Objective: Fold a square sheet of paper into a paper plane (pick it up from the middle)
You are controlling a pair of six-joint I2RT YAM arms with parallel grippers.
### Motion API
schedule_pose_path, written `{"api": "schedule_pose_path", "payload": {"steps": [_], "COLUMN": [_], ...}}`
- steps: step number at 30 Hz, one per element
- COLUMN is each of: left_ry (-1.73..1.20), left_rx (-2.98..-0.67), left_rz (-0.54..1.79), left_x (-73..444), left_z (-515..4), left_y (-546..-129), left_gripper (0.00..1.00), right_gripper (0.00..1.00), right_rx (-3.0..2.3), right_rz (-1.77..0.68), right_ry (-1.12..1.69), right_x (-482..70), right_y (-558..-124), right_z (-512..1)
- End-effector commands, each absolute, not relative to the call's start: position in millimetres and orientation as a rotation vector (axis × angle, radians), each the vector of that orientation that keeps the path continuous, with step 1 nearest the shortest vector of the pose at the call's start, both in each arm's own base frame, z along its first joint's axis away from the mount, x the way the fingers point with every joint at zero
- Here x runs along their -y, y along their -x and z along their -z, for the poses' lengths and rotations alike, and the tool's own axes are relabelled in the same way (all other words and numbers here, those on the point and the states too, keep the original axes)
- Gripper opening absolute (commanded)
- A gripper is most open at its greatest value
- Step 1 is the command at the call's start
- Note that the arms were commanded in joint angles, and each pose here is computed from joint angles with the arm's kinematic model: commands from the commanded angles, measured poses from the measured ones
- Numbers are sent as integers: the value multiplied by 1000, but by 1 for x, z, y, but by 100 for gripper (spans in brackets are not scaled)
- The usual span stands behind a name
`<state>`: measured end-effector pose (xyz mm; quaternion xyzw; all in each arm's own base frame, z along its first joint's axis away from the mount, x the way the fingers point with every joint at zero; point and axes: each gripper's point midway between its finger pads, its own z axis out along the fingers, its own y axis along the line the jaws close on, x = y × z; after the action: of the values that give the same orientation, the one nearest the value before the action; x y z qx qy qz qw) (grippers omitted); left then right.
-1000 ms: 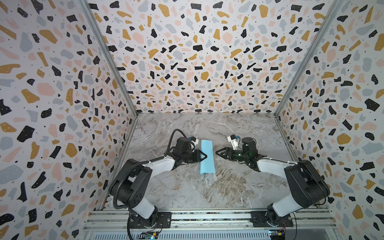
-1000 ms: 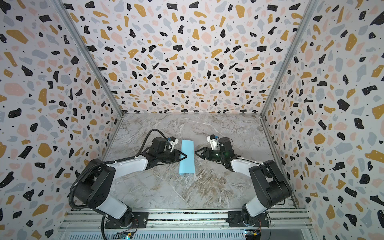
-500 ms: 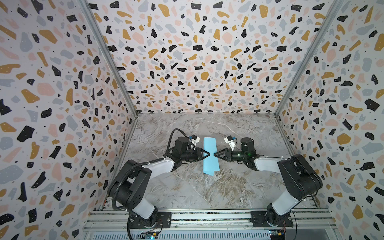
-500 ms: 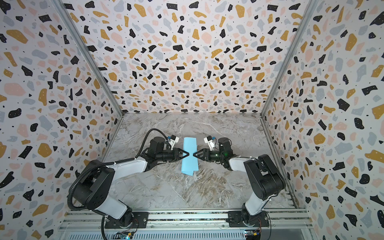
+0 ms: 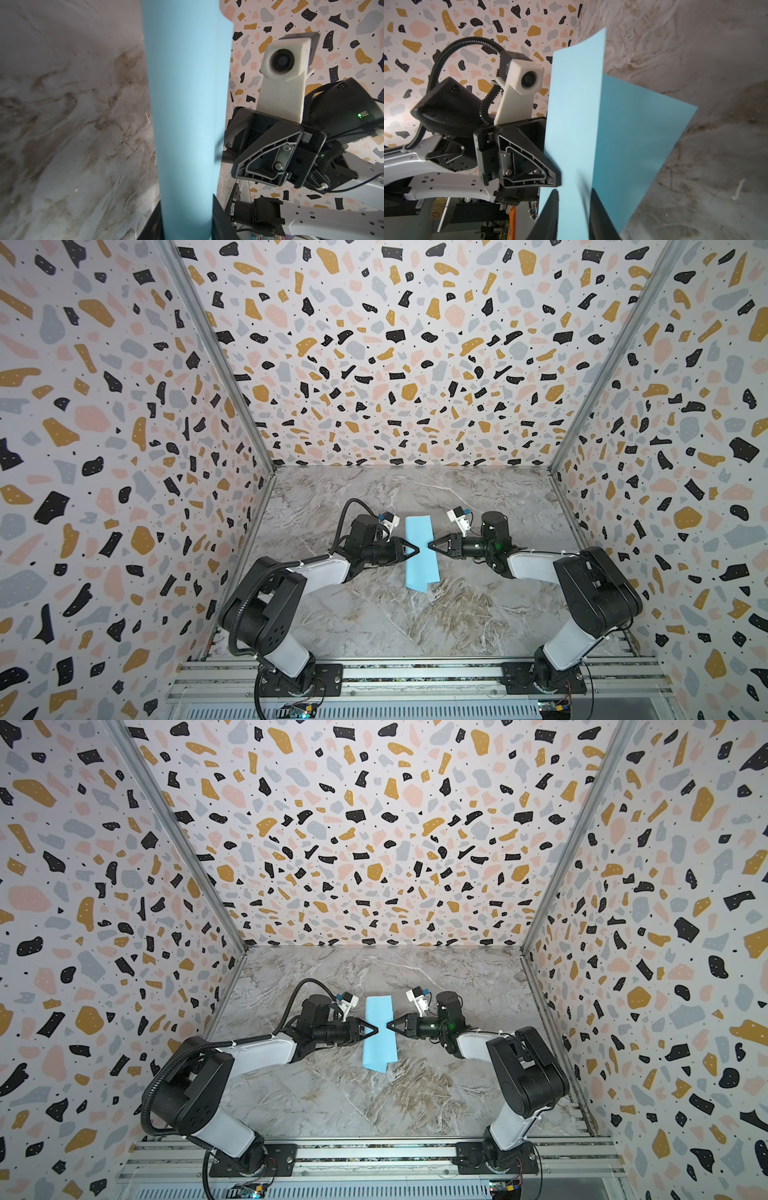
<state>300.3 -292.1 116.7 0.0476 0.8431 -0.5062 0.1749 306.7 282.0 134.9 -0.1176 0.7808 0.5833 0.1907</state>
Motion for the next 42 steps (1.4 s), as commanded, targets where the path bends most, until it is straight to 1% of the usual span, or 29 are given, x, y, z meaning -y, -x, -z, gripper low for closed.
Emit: {"api": "schedule_pose_path", "payload": {"steps": [1, 5, 8, 11, 16, 20, 26, 29, 35, 42], "left_ry": [-139, -121, -91, -50, 21, 46, 47, 50, 50, 50], "left_rx": [-2390, -2397, -2407, -2413, -2418, -2425, -2450, -2474, -2501, -2555], "left_rz": [1431, 1410, 1379, 1330, 1290, 1244, 1140, 1068, 978, 952], "left_x": [291, 289, 285, 279, 271, 265, 253, 245, 235, 233], "left_z": [-112, -107, -101, -89, -70, -63, -60, -57, -55, -44], "left_y": [-299, -299, -301, -303, -305, -305, -304, -302, -301, -298], "left_gripper": [31, 33, 37, 42, 45, 52, 68, 73, 74, 69], "right_gripper": [17, 4, 1, 0, 0, 0, 1, 1, 1, 1], "right_rx": [-2182, -2230, -2277, -2315, -2375, -2424, -2454, -2464, -2495, -2537], "right_rz": [-1639, -1598, -1569, -1563, -1568, -1558, -1530, -1524, -1496, -1455], "right_ry": [360, 336, 318, 310, 278, 237, 200, 216, 267, 320], "right_x": [-285, -283, -283, -288, -303, -309, -307, -308, -316, -324], "right_y": [-311, -312, -310, -306, -303, -301, -299, -298, -299, -303], "right_z": [-139, -127, -118, -108, -92, -79, -71, -69, -64, -55]}}
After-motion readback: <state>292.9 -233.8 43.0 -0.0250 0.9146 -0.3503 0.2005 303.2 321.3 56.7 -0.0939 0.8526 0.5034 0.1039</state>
